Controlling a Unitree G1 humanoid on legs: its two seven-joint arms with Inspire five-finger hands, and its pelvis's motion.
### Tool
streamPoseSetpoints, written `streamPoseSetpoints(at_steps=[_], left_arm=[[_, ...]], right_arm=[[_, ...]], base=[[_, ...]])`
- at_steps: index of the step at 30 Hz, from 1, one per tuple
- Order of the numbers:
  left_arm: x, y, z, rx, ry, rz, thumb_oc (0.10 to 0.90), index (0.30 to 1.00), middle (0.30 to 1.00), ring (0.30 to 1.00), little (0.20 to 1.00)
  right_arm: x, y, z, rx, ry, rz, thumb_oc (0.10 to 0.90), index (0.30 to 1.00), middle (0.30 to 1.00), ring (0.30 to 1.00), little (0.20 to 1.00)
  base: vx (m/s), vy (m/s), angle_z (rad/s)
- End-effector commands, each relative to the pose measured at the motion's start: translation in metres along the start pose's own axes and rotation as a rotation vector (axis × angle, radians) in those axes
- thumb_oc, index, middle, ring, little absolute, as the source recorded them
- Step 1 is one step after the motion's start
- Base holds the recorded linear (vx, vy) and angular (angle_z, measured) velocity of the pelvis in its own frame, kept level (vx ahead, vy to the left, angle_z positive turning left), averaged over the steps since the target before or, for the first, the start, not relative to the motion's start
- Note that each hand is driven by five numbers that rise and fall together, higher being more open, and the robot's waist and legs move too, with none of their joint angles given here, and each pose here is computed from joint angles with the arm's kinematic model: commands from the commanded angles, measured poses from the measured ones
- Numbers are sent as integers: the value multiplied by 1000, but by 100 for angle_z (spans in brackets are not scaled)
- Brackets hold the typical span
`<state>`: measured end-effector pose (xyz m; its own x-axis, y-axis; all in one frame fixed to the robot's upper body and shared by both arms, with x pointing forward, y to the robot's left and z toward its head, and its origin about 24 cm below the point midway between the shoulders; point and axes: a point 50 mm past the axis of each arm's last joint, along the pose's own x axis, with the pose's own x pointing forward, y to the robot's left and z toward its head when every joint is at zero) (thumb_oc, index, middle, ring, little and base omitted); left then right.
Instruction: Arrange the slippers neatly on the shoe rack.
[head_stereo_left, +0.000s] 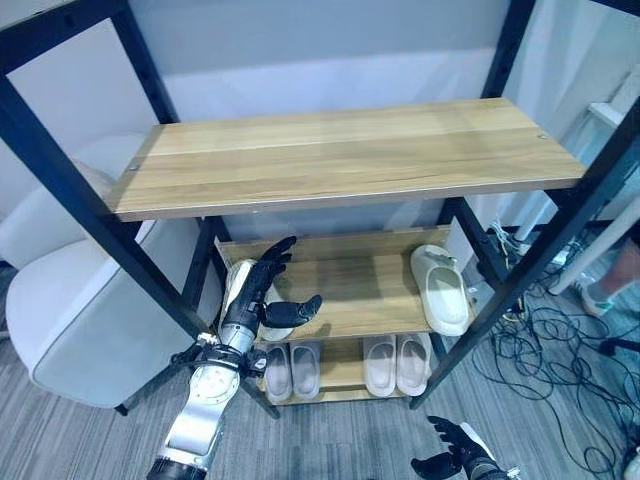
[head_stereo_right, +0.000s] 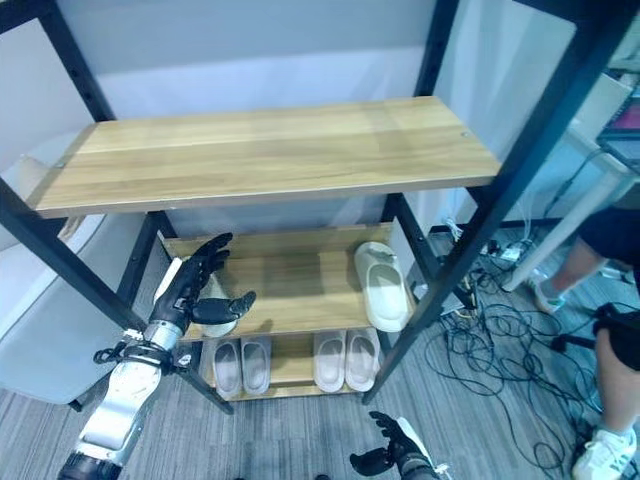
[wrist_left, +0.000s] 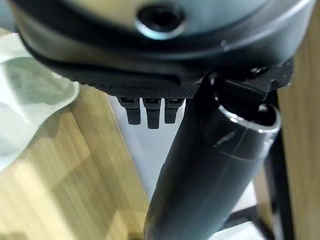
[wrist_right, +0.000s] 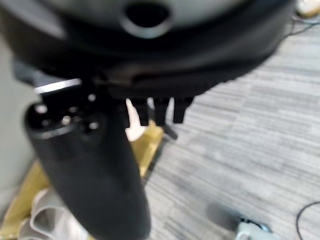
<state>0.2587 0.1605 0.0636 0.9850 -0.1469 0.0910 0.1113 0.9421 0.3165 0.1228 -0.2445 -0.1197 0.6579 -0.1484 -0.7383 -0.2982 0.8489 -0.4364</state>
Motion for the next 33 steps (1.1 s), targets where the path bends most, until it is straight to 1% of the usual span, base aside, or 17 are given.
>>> streamPoseSetpoints(at_steps=[1,2,4,9,13,14,16,17,21,22,26,33], left_arm=[[31,21,49,202,-283,116,800,900,900,900,900],[31,21,49,203,-285,116,800,900,900,900,900],[42,26,52,315,-296,140,800,900,900,900,900],[53,39,46,523,-269,175,800,900,900,900,900],[59,47,42,640,-247,176,800,900,900,900,900],[59,47,42,641,-248,176,800,900,900,900,900],[64,52,40,718,-236,169,800,900,900,900,900],[67,61,41,770,-222,193,800,900,900,900,900],[67,67,38,780,-204,216,800,900,900,900,900],[66,73,33,798,-181,235,800,900,900,900,900],[69,79,26,810,-135,260,800,900,900,900,900],[73,81,25,810,-122,278,800,900,900,900,900]], right_arm=[[5,-17,22,-17,-105,-80,800,900,900,900,900],[6,-17,22,-16,-107,-81,800,900,900,900,900],[7,-19,25,-26,-113,-90,800,900,900,900,900],[7,-19,25,-43,-113,-87,800,900,900,900,900],[6,-23,25,-45,-117,-88,800,900,900,900,900],[6,-23,25,-44,-117,-88,800,900,900,900,900],[6,-23,28,-40,-127,-88,800,900,900,900,900],[7,-22,27,-37,-124,-87,800,900,900,900,900],[7,-22,27,-37,-123,-87,800,900,900,900,900],[7,-21,27,-38,-124,-83,800,900,900,900,900],[7,-19,25,-30,-119,-83,800,900,900,900,900],[6,-19,25,-28,-121,-85,800,900,900,900,900]], base=[[-34,-20,-1],[-33,-10,1],[-15,-9,-3],[6,-1,-3],[3,-3,-3],[0,0,0],[0,0,0],[0,0,0],[0,0,0],[0,0,0],[27,-7,1],[0,0,0]])
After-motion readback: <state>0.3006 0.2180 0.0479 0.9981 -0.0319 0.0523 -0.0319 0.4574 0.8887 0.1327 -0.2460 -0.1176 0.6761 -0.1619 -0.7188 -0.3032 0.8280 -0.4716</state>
